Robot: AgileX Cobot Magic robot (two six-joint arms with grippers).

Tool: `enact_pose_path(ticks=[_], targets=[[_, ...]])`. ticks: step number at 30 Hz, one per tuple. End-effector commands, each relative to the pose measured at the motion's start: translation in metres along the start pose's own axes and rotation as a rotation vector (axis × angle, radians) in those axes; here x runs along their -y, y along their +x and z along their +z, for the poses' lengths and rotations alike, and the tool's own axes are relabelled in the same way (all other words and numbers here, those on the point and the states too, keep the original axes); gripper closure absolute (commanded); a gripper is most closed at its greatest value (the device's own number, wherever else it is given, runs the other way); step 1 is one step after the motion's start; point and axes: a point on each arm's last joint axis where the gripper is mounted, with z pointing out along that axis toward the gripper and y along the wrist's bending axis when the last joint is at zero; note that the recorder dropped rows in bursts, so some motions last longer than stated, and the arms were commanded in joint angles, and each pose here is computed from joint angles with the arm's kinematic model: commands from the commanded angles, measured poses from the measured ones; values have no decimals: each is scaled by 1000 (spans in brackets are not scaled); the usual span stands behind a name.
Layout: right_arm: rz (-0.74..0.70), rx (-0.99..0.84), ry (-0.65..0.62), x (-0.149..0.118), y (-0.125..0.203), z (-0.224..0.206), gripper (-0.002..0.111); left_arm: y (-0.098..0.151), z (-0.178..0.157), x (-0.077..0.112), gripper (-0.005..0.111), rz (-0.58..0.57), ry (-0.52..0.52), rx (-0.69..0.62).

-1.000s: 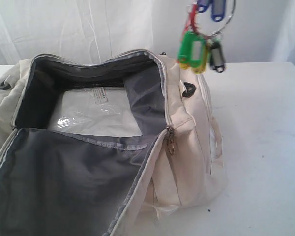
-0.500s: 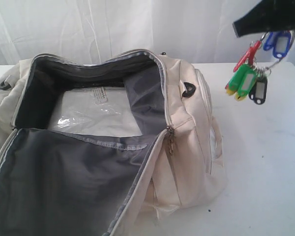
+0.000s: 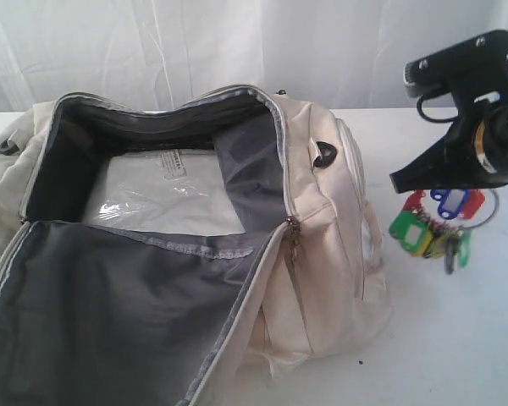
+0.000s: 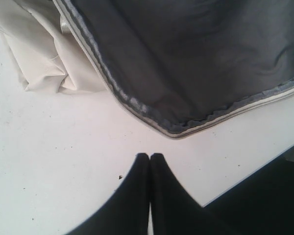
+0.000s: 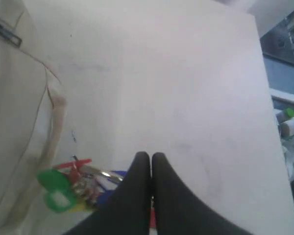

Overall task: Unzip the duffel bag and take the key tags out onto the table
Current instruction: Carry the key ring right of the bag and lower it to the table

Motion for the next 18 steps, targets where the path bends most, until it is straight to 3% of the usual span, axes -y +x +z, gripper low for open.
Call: enact_pose_path(ticks=[1, 10, 18], targets=[[30, -52, -8, -6, 13, 26, 108, 1, -2, 0, 107, -5, -1, 3], [11, -90, -16, -20, 21, 57, 108, 1, -2, 0, 107, -5, -1, 3], [60, -83, 141, -9, 23, 67, 108, 1, -2, 0, 107, -5, -1, 3]])
